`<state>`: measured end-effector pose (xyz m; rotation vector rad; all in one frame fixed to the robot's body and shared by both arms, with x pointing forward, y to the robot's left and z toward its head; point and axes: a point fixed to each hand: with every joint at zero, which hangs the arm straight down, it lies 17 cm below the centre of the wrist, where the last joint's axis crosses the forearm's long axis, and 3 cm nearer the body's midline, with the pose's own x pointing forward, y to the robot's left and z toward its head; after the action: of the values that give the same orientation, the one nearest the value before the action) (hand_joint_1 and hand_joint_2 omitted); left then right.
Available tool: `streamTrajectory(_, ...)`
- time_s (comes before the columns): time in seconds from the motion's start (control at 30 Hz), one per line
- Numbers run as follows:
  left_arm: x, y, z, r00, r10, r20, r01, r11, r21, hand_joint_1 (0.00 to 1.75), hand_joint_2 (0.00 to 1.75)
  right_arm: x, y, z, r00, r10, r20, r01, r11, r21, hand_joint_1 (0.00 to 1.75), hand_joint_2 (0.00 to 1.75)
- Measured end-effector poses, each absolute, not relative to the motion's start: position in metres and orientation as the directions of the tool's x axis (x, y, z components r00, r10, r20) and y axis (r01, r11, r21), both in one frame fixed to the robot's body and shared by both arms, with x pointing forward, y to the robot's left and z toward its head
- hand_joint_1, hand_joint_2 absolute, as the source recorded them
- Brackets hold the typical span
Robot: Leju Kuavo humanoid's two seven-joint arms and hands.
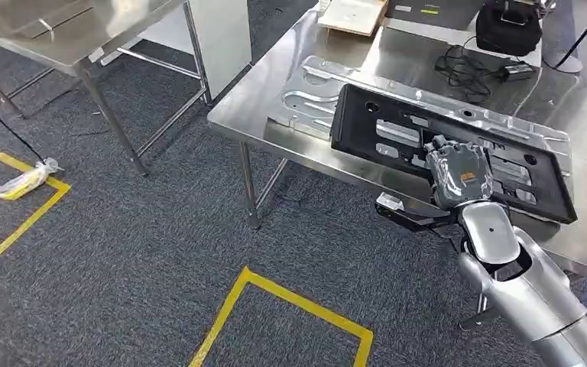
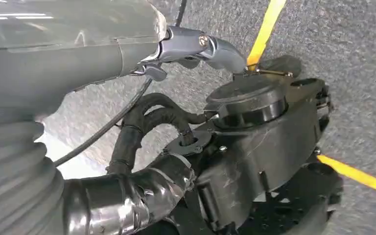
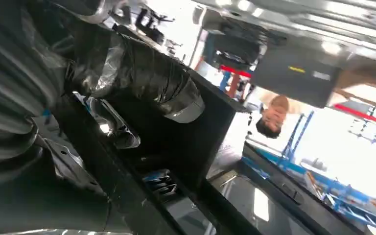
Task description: Take the parts from the cabinet and place them on the table.
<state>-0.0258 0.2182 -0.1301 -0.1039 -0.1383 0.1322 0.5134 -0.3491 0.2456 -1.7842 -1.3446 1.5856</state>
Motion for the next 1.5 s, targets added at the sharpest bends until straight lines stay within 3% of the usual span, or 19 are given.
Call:
streamTrajectory(0.7,-0.034,0.215,-0.129,0.991,-0.033,0.133,0.047,0.994,-0.102,0.0,1.75,0.53,-0.338,0.277,-0.126,0.822,-0.556,0.438,-0.456,-0.774,1.75,1.75)
streamTrajectory(1.5,-0.03,0.211,-0.122,0.984,-0.028,0.178,0.053,0.989,-0.141,0.0,1.75,0.548,-0.283,0.27,-0.257,0.78,-0.57,0.411,-0.445,-0.795,1.75,1.75)
